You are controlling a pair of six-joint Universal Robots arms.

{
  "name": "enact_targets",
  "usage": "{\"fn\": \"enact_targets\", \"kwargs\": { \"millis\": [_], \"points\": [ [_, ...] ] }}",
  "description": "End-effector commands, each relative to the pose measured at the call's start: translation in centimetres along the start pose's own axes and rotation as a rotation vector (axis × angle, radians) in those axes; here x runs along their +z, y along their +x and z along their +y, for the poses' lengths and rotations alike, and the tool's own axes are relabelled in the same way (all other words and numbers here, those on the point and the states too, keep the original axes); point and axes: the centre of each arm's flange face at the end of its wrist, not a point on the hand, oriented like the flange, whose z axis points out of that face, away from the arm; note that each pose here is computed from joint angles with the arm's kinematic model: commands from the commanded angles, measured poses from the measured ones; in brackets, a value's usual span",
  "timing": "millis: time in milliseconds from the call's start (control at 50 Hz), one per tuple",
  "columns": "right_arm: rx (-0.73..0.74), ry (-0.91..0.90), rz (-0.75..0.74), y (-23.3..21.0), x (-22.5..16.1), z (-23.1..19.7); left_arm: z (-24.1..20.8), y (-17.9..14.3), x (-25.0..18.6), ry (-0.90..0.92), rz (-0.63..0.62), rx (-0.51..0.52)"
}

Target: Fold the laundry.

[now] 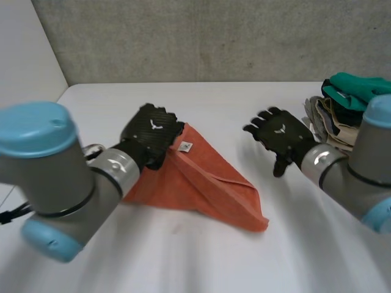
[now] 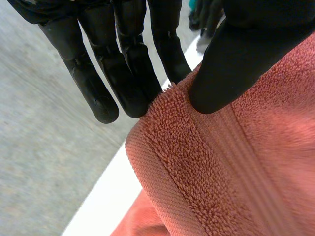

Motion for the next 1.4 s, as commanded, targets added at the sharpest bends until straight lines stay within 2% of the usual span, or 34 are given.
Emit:
{"fn": "enact_targets", "kwargs": {
  "millis": [20,120,240,320,420,520,540,580,600,660,680,740,880,980,1120,1200,1300,1400],
  "points": [
    [-0.049,0.203,-0.249,-0.9,3.2,-1.7,-3.2,-1.2,-5.1,0.075,-0.046,0.023],
    [-0.100,0.286,-0.366,-4.0,5.0,-2.3,-5.1,-2.5,-7.9,0.139,-0.104,0.032],
    [-0.181,0.307,-0.463,-7.8,5.5,-1.9,-8.5,-5.8,-10.6,0.263,-0.247,0.057],
    [-0.200,0.296,-0.550,-10.6,4.8,-1.7,-8.7,-7.3,-10.7,0.271,-0.297,0.067],
    [-0.211,0.276,-0.551,-11.1,5.1,-1.3,-7.8,-8.8,-9.9,0.238,-0.340,0.071],
    [-0.250,0.232,-0.374,-8.1,6.4,-3.3,-7.6,-10.4,-9.1,0.227,-0.389,0.074],
    [-0.244,0.208,-0.283,-6.5,6.5,-4.2,-7.6,-10.8,-8.7,0.229,-0.400,0.073],
    [-0.226,0.199,-0.196,-4.8,6.5,-5.1,-7.5,-11.4,-8.4,0.230,-0.417,0.077],
    [-0.199,0.216,-0.112,-2.9,6.2,-6.4,-7.5,-11.7,-8.3,0.231,-0.426,0.078],
    [-0.160,0.247,-0.019,-0.4,5.1,-8.2,-7.2,-13.3,-7.9,0.232,-0.482,0.088],
    [-0.138,0.270,0.041,1.4,3.7,-9.9,-7.1,-13.6,-7.9,0.232,-0.496,0.091],
    [-0.109,0.292,0.107,3.7,1.6,-11.4,-6.6,-14.3,-7.5,0.229,-0.521,0.095],
    [-0.059,0.255,0.122,4.3,0.4,-10.8,-3.0,-13.1,-5.1,0.128,-0.451,0.051],
    [-0.001,0.137,0.163,3.6,0.8,-8.3,0.9,-11.9,-3.1,0.015,-0.391,0.009],
    [0.008,0.083,0.012,-0.7,4.9,-3.0,3.9,-9.1,-2.2,-0.076,-0.298,-0.038],
    [0.015,0.039,0.007,-1.4,6.6,-0.9,4.2,-7.9,-2.0,-0.084,-0.263,-0.061],
    [-0.005,0.042,0.057,-0.4,6.0,-2.1,3.9,-7.7,-2.0,-0.073,-0.260,-0.085],
    [-0.011,0.097,0.097,1.6,3.4,-5.4,3.5,-8.1,-2.1,-0.059,-0.272,-0.079]
  ]
}}
